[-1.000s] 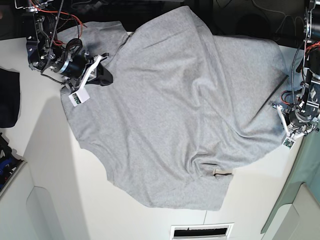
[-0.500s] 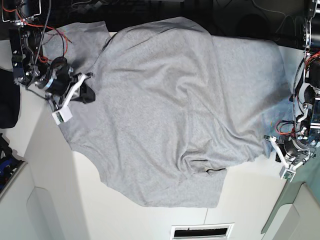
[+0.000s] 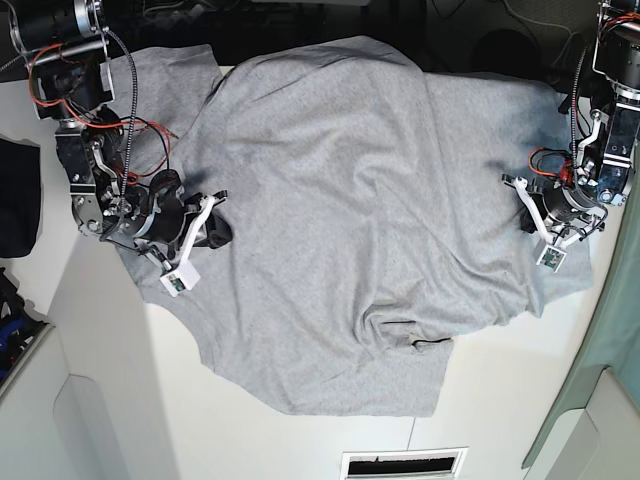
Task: Layout the t-shirt on the table in an organized manner, then fold the t-shirt properly
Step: 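Grasp the shirt body with both grippers and drag it to flatten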
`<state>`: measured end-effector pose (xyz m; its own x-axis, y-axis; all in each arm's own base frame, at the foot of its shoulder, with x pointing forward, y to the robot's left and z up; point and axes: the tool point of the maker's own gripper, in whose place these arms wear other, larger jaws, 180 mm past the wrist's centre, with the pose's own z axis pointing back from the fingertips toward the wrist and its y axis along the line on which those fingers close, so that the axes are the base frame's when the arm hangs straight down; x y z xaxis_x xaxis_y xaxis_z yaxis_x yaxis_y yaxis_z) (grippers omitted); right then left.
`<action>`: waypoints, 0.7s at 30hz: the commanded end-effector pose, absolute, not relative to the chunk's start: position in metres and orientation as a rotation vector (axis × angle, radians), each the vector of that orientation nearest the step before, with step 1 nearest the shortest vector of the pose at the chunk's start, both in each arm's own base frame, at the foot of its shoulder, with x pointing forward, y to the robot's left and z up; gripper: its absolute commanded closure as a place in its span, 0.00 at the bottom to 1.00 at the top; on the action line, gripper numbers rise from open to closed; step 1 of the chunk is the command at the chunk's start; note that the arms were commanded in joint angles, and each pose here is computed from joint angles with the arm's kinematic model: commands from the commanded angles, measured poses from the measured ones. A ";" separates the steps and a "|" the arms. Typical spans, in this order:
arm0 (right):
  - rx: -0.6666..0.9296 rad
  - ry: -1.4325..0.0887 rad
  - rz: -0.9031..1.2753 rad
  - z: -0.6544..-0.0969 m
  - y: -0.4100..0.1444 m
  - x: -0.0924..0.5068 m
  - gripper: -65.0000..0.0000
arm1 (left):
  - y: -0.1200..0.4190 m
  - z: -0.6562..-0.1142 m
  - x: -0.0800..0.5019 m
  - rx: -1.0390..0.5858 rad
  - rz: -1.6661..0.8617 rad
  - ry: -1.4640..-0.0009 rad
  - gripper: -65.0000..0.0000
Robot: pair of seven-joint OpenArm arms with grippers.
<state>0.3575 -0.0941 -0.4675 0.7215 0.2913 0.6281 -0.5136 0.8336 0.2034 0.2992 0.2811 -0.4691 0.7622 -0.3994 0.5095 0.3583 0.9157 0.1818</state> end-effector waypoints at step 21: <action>0.289 -0.542 0.172 -0.504 -0.191 0.318 1.00 | 0.211 -0.449 0.444 0.056 -0.400 -0.597 1.00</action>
